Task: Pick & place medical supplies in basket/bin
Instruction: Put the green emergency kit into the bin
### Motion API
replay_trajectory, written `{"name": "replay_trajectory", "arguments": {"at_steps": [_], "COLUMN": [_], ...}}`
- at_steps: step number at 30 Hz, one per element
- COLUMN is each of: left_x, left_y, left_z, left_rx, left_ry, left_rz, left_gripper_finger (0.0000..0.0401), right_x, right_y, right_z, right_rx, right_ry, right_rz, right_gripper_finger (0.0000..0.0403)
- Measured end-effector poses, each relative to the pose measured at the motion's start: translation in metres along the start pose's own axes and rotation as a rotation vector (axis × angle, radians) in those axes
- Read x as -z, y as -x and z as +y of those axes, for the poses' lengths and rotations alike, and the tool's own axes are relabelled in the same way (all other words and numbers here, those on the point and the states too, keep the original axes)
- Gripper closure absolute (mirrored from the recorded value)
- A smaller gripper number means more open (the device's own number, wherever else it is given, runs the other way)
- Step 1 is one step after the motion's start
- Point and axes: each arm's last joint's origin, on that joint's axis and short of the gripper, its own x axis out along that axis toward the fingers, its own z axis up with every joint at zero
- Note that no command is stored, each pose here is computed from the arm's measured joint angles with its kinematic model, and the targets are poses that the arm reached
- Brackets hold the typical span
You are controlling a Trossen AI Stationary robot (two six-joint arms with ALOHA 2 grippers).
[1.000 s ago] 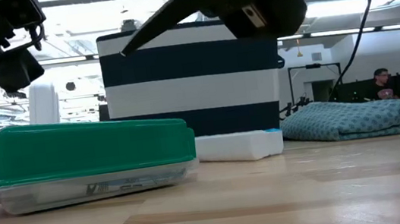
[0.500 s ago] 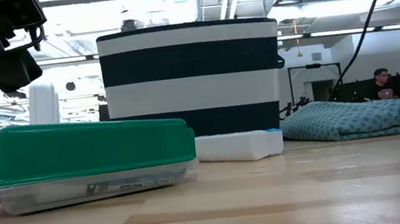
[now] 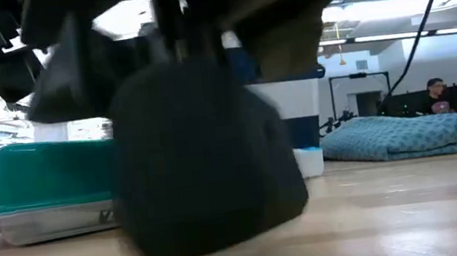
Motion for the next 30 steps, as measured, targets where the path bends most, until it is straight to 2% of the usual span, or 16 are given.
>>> {"name": "replay_trajectory", "arguments": {"at_steps": [4, 7, 12, 18, 21, 24, 30], "left_x": [0.0, 0.0, 0.0, 0.0, 0.0, 0.0, 0.0], "left_y": [0.0, 0.0, 0.0, 0.0, 0.0, 0.0, 0.0], "left_z": [0.0, 0.0, 0.0, 0.0, 0.0, 0.0, 0.0], "left_rx": [-0.001, -0.002, -0.003, -0.007, -0.007, -0.007, -0.006], "left_ry": [0.001, 0.001, 0.0, -0.006, -0.006, -0.008, -0.009], "left_rz": [0.001, 0.003, 0.003, 0.001, 0.0, 0.0, -0.001], "left_gripper_finger": [0.0166, 0.0166, 0.0166, 0.0166, 0.0166, 0.0166, 0.0166], "right_x": [0.002, 0.002, 0.007, 0.01, 0.011, 0.013, 0.0], "right_y": [0.001, 0.0, 0.0, 0.002, 0.006, 0.015, 0.035], "right_z": [-0.008, -0.005, 0.004, 0.014, 0.027, 0.054, 0.132], "right_rx": [-0.041, -0.055, -0.118, -0.179, -0.206, -0.23, -0.246], "right_ry": [0.029, 0.091, 0.126, 0.272, 0.409, 0.596, 1.021], "right_rz": [-0.028, -0.017, 0.017, 0.008, 0.004, 0.003, 0.057], "right_gripper_finger": [0.0213, 0.0214, 0.0212, 0.0213, 0.0213, 0.0213, 0.0214]}}
